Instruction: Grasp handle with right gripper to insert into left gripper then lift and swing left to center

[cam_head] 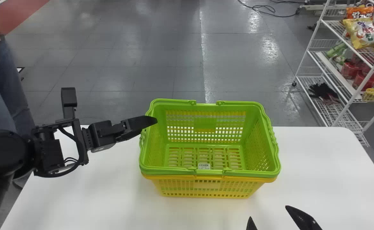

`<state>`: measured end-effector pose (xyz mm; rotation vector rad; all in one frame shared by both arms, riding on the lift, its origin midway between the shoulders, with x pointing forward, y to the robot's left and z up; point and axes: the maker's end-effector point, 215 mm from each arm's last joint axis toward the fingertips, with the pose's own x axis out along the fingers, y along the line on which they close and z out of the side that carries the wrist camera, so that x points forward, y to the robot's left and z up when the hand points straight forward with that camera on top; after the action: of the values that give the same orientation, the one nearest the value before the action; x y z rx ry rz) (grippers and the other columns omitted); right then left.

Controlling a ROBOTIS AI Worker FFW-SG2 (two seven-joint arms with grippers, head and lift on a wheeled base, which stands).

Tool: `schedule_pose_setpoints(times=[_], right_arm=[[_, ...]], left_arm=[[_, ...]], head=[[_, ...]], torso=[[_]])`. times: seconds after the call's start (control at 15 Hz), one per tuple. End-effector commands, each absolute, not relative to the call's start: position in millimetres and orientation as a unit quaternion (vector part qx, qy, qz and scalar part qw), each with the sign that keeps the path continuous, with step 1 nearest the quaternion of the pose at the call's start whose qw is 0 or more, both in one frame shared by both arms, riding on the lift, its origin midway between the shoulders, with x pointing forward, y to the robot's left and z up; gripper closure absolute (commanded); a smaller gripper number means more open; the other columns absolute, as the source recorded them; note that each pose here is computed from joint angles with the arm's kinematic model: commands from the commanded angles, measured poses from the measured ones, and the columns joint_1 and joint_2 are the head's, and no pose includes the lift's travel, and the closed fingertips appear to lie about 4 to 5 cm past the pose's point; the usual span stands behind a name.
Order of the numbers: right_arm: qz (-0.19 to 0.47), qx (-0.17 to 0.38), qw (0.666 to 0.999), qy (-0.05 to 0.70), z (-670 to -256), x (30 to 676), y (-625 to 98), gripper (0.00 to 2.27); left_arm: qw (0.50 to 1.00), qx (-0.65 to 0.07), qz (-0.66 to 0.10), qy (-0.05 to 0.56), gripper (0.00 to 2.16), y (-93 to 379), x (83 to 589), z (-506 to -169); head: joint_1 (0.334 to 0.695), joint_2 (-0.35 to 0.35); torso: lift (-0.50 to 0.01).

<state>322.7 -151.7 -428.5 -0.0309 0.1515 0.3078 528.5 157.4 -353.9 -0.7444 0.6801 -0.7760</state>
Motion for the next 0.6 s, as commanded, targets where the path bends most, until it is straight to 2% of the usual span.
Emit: schedule_pose_setpoints(times=[0.0, 0.53], right_arm=[[0.152, -0.016, 0.985, 0.076, -429.7, 322.6, -153.7, 0.12], [0.121, -0.021, 0.990, 0.064, -417.1, 330.6, -187.1, 0.12]], left_arm=[[0.798, -0.353, -0.376, 0.313, 0.13, 150.0, 524.6, -343.0], [0.776, -0.366, -0.421, 0.296, 0.13, 116.1, 524.0, -297.7]], head=[[0.695, 0.008], [0.695, -0.041]], torso=[[-0.093], [-0.093]])
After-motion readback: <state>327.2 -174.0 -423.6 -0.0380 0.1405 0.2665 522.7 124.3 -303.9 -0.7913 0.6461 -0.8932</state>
